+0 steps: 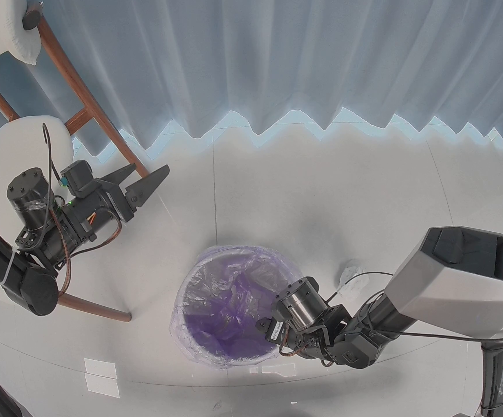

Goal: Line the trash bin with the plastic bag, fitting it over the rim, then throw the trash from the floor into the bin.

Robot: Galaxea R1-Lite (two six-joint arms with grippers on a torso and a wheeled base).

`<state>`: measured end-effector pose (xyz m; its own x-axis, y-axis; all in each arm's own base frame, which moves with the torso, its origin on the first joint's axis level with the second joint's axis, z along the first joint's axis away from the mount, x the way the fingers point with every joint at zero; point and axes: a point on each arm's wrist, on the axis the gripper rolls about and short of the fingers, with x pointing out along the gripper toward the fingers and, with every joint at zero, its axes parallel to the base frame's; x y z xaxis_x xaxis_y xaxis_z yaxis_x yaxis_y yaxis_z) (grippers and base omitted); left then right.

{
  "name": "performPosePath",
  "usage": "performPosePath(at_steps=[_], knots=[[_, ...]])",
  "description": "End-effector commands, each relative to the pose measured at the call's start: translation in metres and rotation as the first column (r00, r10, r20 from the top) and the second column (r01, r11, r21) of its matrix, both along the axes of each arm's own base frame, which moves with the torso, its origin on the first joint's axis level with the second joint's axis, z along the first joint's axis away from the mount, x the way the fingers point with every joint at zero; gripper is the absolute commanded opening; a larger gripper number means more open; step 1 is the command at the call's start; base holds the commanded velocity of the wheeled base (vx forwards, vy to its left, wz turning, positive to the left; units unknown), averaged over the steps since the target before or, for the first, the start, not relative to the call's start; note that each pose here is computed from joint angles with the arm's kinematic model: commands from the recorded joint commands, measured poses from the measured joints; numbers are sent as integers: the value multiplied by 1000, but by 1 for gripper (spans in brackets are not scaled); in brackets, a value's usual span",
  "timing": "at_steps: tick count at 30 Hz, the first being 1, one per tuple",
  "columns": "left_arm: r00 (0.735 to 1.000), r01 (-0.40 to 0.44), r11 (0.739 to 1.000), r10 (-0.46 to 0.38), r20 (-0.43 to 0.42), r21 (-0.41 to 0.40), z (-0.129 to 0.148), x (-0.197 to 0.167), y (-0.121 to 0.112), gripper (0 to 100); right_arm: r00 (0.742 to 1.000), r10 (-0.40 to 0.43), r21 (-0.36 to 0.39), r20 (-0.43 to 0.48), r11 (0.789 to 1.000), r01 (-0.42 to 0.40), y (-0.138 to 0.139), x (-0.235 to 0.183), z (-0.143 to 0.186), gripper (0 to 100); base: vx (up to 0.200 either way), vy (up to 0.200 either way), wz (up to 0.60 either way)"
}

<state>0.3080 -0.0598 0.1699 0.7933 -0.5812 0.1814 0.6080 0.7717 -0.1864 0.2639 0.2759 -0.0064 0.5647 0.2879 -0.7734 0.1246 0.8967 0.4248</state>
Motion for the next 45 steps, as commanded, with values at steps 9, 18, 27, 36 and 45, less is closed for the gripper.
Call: performPosePath(at_steps=[9,18,27,36,45], knots=[[997,-59,998,59,48,1,0,-14,38,100,1000,-3,-8,3,1000,3,1,-1,-2,0,0,0,0],[999,-31,1000,30,24,6,-7,-14,30,100,997,58,-58,43,997,-56,-3,0,5,0,0,0,0],[999,-38,998,38,7,54,-21,-9,30,100,947,300,-341,118,907,-245,-57,23,21,0,0,0,0],[999,-30,997,32,-21,77,-34,-4,26,100,843,454,-444,290,844,-302,-63,39,6,0,0,0,0],[999,-25,990,31,-42,139,-53,2,22,100,797,463,-440,387,853,-281,-57,48,-10,0,0,0,0]])
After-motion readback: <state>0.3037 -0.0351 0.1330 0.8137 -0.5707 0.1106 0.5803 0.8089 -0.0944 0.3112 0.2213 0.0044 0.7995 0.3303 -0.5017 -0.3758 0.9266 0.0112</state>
